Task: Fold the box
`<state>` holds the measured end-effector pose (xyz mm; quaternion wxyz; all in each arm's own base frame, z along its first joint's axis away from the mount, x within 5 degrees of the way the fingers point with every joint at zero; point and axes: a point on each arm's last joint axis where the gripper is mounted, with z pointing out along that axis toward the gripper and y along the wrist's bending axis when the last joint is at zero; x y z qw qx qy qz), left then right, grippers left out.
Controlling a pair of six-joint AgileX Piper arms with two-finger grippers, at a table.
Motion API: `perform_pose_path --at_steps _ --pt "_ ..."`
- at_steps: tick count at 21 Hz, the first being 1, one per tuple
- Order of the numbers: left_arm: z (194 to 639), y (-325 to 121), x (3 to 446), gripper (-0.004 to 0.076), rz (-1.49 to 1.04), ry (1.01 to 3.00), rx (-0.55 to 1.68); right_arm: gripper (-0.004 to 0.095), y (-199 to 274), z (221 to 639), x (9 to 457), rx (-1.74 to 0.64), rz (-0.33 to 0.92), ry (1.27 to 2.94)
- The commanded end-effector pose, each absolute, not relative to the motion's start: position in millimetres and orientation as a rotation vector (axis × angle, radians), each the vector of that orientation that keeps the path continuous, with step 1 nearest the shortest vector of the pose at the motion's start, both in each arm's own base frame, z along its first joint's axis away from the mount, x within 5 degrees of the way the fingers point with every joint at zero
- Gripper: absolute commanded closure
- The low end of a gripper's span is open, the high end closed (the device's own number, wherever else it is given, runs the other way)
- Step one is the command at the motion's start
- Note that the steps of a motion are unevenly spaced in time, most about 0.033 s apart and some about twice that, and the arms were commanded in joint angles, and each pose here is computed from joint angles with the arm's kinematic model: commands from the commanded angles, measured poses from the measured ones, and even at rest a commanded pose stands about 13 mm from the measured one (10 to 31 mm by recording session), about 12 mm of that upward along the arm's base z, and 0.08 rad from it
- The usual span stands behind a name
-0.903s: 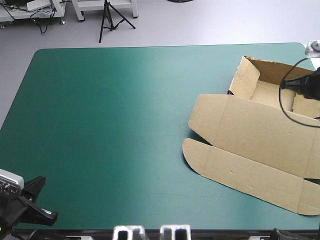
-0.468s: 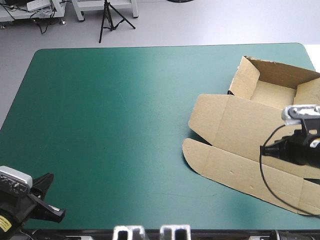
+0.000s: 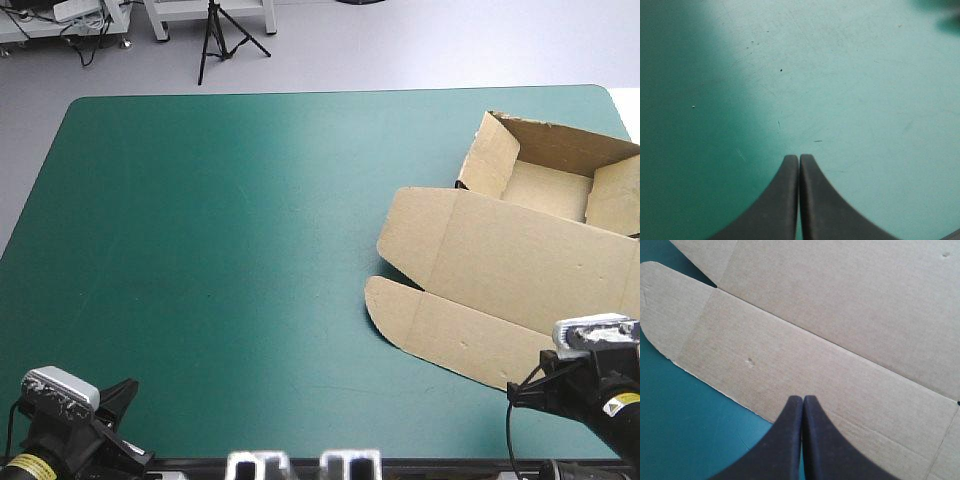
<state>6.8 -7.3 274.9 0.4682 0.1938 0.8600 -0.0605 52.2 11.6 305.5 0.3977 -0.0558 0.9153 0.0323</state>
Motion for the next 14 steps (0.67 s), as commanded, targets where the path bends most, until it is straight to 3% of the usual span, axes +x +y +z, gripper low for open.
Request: perform_pose_path --at_steps 1,11,14 --pt "286 -9 9 0.0732 -0.161 2.034 0.474 0.0921 13 301 47 -0.13 0.061 2.186" --pt "284 -9 8 0.0732 -0.16 2.055 0.475 0.0921 13 286 40 -0.125 0.058 2.188" --pt "284 -9 8 0.0732 -0.16 2.055 0.475 0.0921 15 281 37 -0.073 0.114 2.254"
